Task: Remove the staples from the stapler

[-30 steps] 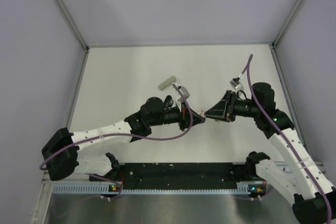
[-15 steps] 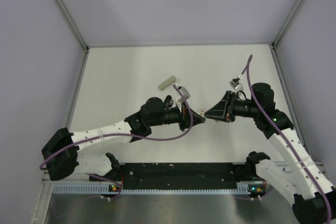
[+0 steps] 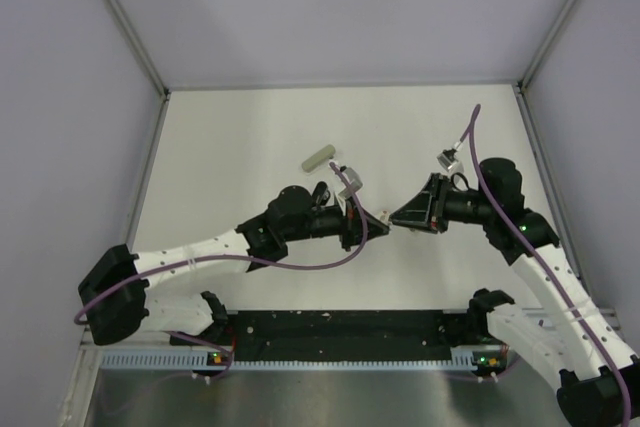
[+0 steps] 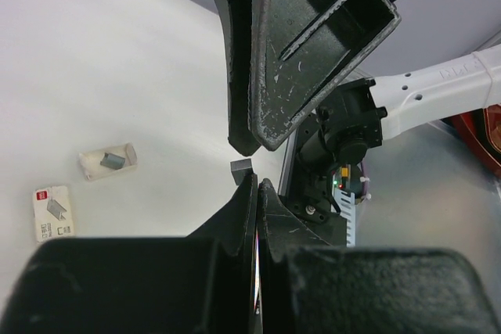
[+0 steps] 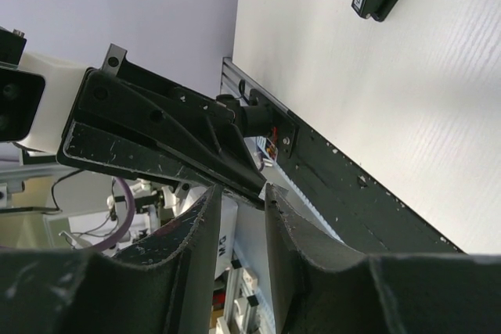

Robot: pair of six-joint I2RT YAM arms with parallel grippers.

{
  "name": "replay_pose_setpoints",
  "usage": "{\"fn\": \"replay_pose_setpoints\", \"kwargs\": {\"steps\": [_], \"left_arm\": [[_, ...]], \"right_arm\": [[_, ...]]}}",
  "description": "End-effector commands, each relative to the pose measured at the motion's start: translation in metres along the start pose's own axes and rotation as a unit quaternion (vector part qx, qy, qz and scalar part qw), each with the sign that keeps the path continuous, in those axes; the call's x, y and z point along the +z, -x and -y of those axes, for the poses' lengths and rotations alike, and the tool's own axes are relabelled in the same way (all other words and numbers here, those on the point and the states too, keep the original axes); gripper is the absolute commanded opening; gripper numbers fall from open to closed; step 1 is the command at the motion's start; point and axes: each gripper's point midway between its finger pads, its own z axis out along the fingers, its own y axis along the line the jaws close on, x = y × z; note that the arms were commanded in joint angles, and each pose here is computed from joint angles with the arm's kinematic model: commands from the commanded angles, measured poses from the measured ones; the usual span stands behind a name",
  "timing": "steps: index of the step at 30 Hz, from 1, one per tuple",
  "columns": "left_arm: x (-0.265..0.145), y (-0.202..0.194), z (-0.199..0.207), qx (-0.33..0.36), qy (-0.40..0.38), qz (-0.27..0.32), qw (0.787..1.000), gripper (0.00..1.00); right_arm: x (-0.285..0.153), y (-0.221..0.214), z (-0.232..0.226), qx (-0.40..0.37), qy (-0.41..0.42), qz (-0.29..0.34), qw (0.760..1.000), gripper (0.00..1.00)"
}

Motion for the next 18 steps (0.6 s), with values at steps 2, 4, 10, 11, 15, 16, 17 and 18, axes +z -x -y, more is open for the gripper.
{"fn": "replay_pose_setpoints", "kwargs": {"steps": [2,4,10,11,15,16,17,18], "left_arm": [[-0.003,0.037,0.017,0.034,-0.014,0.046,0.998,0.0],[-0.002,0.036,0.016,0.036,-0.012,0.042,0.998,0.0],[0.002,0.031,0.012,0.036,-0.003,0.027,0.999,0.0],[0.002,0.03,0.012,0.036,-0.003,0.025,0.999,0.0],[0.006,0.028,0.012,0.035,-0.003,0.02,0.999,0.0],[0.007,0.028,0.011,0.035,-0.003,0.02,0.999,0.0],[0.007,0.027,0.011,0.036,-0.003,0.019,0.999,0.0],[0.008,0.027,0.012,0.037,-0.004,0.018,0.999,0.0]], "right_arm": [[-0.001,0.003,0.005,-0.021,-0.006,0.011,1.0,0.3],[-0.001,0.004,0.01,-0.022,-0.016,0.014,1.0,0.3],[-0.001,0.005,0.019,-0.028,-0.036,0.021,0.999,0.39],[-0.001,0.005,0.019,-0.029,-0.037,0.02,0.999,0.4],[-0.001,0.006,0.017,-0.033,-0.036,0.022,0.999,0.42],[-0.001,0.006,0.017,-0.034,-0.035,0.023,0.999,0.42],[-0.001,0.006,0.016,-0.033,-0.035,0.021,0.999,0.42],[-0.001,0.006,0.016,-0.032,-0.035,0.022,0.999,0.43]]}}
